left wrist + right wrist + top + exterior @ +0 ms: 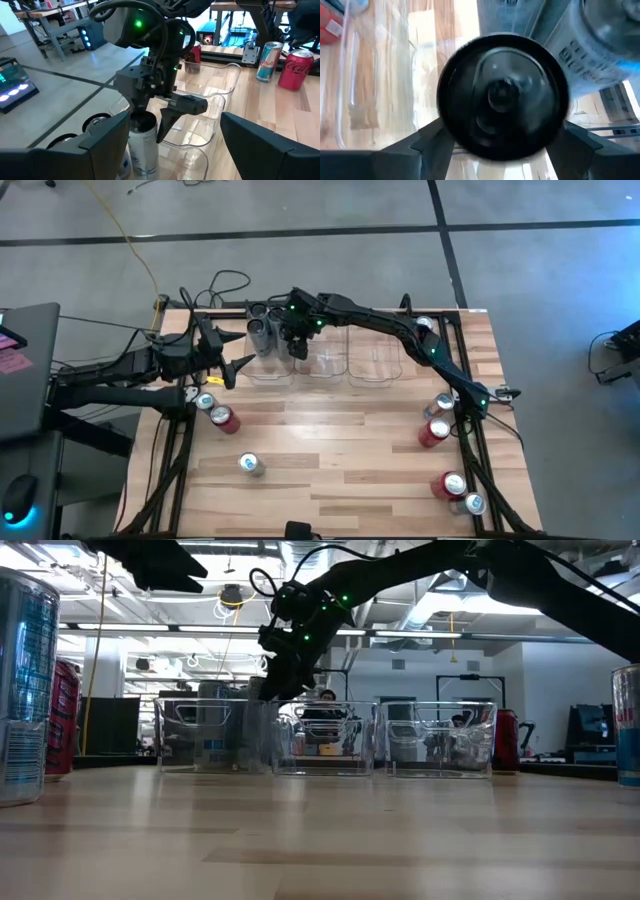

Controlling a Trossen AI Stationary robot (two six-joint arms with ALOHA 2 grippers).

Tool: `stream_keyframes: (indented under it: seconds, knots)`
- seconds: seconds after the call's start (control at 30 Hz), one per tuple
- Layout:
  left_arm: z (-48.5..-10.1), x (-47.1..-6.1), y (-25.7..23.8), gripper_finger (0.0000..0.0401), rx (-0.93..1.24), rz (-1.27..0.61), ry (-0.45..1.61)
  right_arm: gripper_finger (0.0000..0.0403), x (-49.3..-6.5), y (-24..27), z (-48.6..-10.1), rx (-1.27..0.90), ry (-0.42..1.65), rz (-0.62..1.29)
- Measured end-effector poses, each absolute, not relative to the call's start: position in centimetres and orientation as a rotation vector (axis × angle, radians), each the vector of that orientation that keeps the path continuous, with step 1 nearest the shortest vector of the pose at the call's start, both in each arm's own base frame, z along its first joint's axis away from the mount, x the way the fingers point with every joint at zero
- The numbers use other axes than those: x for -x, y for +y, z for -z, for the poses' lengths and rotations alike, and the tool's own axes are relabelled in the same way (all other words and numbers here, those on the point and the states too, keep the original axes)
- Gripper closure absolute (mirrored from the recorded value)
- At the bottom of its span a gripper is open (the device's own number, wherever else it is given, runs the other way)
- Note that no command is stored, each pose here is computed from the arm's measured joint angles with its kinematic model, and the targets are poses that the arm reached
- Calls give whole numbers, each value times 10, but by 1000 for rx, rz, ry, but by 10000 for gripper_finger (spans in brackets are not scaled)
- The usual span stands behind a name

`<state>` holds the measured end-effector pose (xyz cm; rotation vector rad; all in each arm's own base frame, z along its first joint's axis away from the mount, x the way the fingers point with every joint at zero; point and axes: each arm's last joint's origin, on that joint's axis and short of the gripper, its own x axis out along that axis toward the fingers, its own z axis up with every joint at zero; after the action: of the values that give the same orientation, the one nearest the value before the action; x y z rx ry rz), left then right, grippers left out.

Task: Sort soda cans
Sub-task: Put the white-blue soda can into the left transparent bin

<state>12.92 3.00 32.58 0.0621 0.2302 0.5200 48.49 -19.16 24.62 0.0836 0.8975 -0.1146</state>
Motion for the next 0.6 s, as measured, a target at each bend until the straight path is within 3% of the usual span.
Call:
stream_keyframes:
  seconds: [0.23, 0.6]
  knots:
    - [-326, -129, 30, 95, -62, -520, 230, 82, -485, -192, -248, -105, 888, 127]
    - [-325, -129, 30, 95, -62, -520, 234, 84, -478, -189, -245, -146, 968, 124]
